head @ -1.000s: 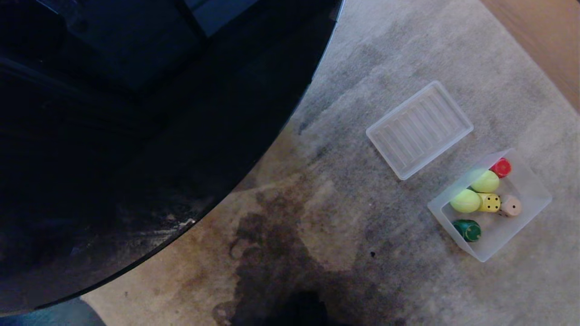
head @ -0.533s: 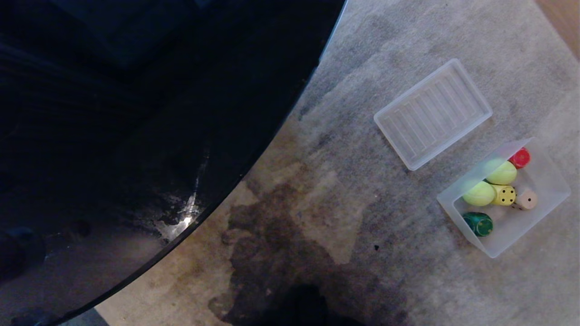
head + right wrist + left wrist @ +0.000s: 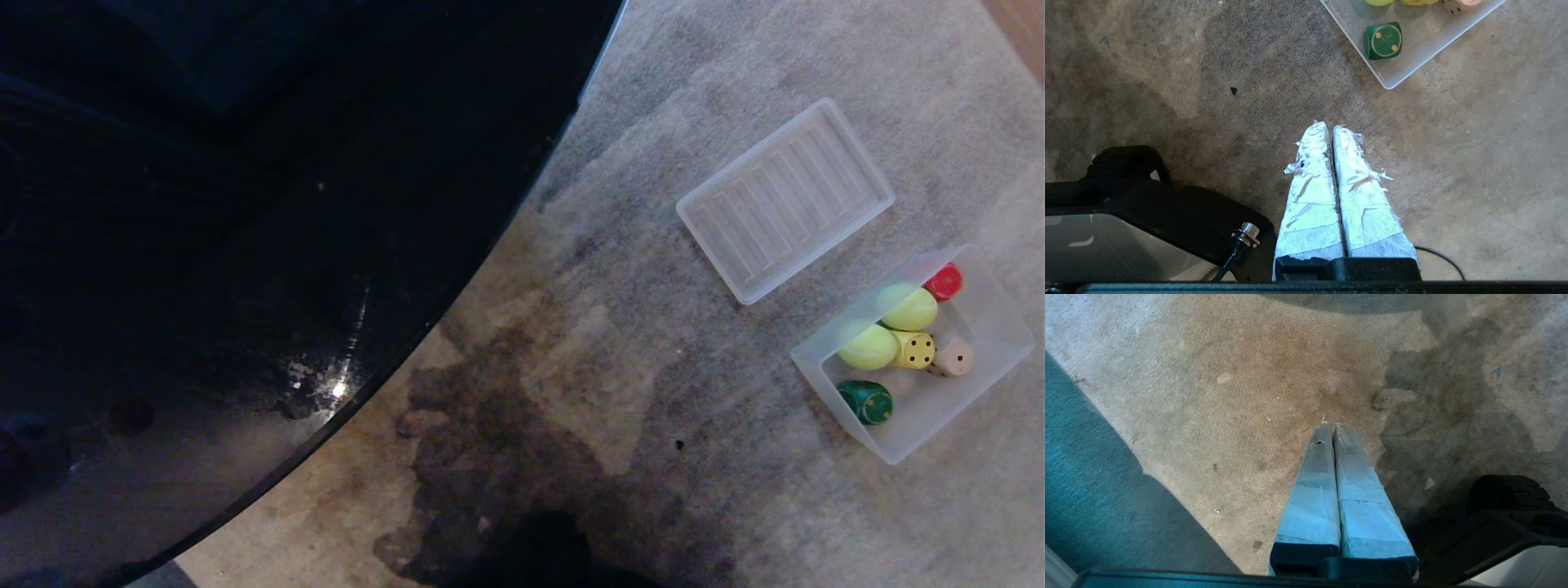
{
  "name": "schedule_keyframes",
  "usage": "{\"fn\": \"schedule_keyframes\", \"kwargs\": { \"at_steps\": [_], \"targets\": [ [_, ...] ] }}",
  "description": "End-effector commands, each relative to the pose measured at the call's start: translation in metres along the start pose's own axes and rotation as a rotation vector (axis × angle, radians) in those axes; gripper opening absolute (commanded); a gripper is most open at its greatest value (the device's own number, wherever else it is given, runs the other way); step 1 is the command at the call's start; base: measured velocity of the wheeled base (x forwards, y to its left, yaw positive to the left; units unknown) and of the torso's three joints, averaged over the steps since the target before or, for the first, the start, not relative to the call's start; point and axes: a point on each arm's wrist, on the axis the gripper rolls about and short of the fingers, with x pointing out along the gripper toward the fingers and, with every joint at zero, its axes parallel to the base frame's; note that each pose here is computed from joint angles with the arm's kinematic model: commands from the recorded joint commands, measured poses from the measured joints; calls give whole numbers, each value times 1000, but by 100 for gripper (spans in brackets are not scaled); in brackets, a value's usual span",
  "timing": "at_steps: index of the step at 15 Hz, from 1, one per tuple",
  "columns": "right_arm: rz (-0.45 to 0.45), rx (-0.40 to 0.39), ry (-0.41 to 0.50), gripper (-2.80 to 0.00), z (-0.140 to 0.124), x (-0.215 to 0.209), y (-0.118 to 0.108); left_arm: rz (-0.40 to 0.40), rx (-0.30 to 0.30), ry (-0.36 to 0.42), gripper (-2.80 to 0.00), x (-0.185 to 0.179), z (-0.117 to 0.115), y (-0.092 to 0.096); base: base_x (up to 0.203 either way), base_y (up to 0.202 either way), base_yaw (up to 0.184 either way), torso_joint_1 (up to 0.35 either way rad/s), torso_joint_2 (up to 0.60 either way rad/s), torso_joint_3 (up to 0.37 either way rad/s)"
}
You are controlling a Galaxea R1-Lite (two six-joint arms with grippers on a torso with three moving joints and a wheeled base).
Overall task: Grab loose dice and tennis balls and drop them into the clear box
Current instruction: Close the lid
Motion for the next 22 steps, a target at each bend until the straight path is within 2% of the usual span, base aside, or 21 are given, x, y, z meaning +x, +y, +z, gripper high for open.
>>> {"fn": "schedule_keyframes", "kwargs": {
  "at_steps": [1,3,6,8,10,13,15,17,18,20,22],
  "targets": [
    [3,5,14,-280,20,-2,1,0,-1,0,-280,0,0,0,0,0,0,0,0,0],
    [6,46,136,-280,50,12,2,1,-1,0,-280,0,0,0,0,0,0,0,0,0],
    [15,102,343,-280,94,61,5,1,-1,0,-280,0,0,0,0,0,0,0,0,0],
    [17,125,420,-280,109,113,7,1,-1,0,-280,0,0,0,0,0,0,0,0,0],
    [19,137,455,-280,109,171,9,1,-1,0,-280,0,0,0,0,0,0,0,0,0],
    [36,147,408,-280,95,257,13,1,-1,0,-280,0,0,0,0,0,0,0,0,0],
    [73,151,311,-280,91,304,19,1,-1,0,-280,0,0,0,0,0,0,0,0,0],
    [151,158,174,-280,108,335,26,0,-1,0,-280,0,0,0,0,0,0,0,0,0],
    [186,158,134,0,115,346,28,0,-1,0,-280,0,0,0,0,0,0,0,0,0],
    [237,136,93,0,123,361,30,1,-1,1,-280,0,0,0,0,0,0,0,0,0],
    [268,45,113,0,114,371,35,0,-1,2,-280,0,0,0,0,0,0,0,0,0]
  ]
}}
